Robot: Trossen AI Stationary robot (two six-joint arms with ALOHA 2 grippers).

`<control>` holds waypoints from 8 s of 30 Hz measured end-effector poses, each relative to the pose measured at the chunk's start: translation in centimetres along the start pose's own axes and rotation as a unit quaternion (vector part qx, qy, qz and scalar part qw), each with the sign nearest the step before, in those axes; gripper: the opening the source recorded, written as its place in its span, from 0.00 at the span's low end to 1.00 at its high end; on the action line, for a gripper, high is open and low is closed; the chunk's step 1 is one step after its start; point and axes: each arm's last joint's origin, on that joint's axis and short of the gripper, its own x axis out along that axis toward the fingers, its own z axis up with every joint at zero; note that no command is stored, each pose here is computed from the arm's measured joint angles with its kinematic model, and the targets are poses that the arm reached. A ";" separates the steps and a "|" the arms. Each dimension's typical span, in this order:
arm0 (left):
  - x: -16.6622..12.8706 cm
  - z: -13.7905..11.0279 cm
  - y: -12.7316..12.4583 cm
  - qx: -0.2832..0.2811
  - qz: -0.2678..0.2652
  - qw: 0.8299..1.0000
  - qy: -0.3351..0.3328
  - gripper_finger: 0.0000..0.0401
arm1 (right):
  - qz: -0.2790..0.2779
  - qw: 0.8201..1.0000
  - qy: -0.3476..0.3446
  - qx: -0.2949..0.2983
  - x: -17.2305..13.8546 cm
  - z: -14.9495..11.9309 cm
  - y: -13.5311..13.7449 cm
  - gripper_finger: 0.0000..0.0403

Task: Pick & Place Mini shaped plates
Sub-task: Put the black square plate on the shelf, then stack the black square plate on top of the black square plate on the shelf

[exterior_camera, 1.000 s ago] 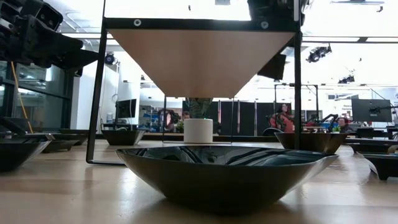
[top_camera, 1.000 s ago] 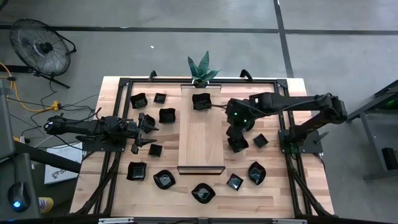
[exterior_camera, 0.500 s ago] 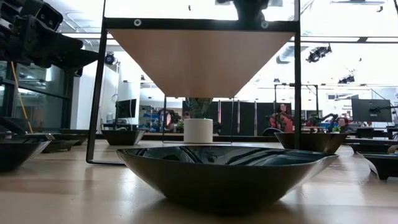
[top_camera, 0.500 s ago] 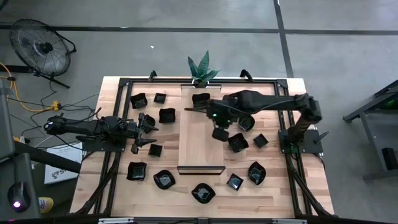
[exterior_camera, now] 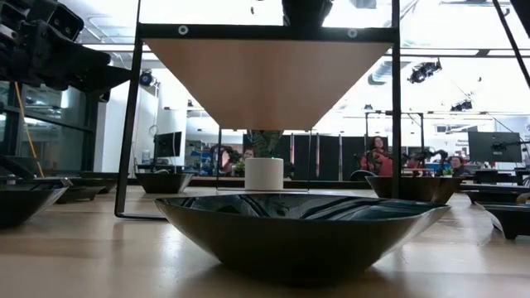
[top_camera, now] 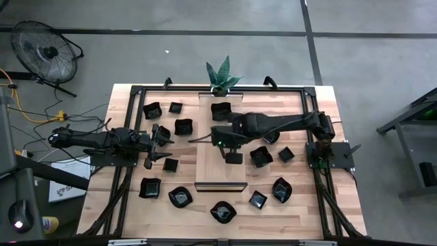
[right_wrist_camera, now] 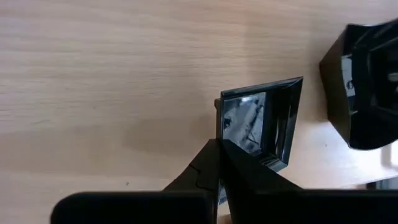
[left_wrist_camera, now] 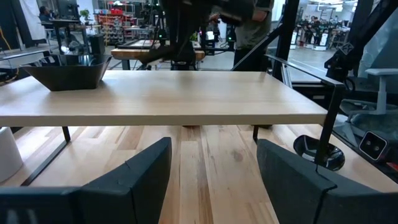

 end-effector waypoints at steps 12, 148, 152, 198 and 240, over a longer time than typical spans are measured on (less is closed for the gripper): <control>0.0 0.0 0.0 0.000 0.000 1.000 0.000 0.58 | -0.041 0.998 0.010 -0.047 2.3 0.8 0.6 0.02; 0.0 0.0 0.0 0.000 0.000 1.000 0.000 0.58 | 0.021 0.900 0.233 0.369 10.0 -23.2 0.2 0.29; 0.0 0.0 0.0 0.000 0.000 1.000 0.000 0.58 | 0.019 0.899 0.236 0.368 10.1 -23.2 0.2 0.29; 0.0 0.0 0.0 0.000 0.000 1.000 0.000 0.58 | 0.001 0.885 0.260 0.385 11.9 -23.1 0.7 0.29; 0.0 0.0 0.0 0.000 0.000 1.000 0.000 0.58 | 0.005 0.881 0.274 0.385 9.8 -22.2 0.3 0.00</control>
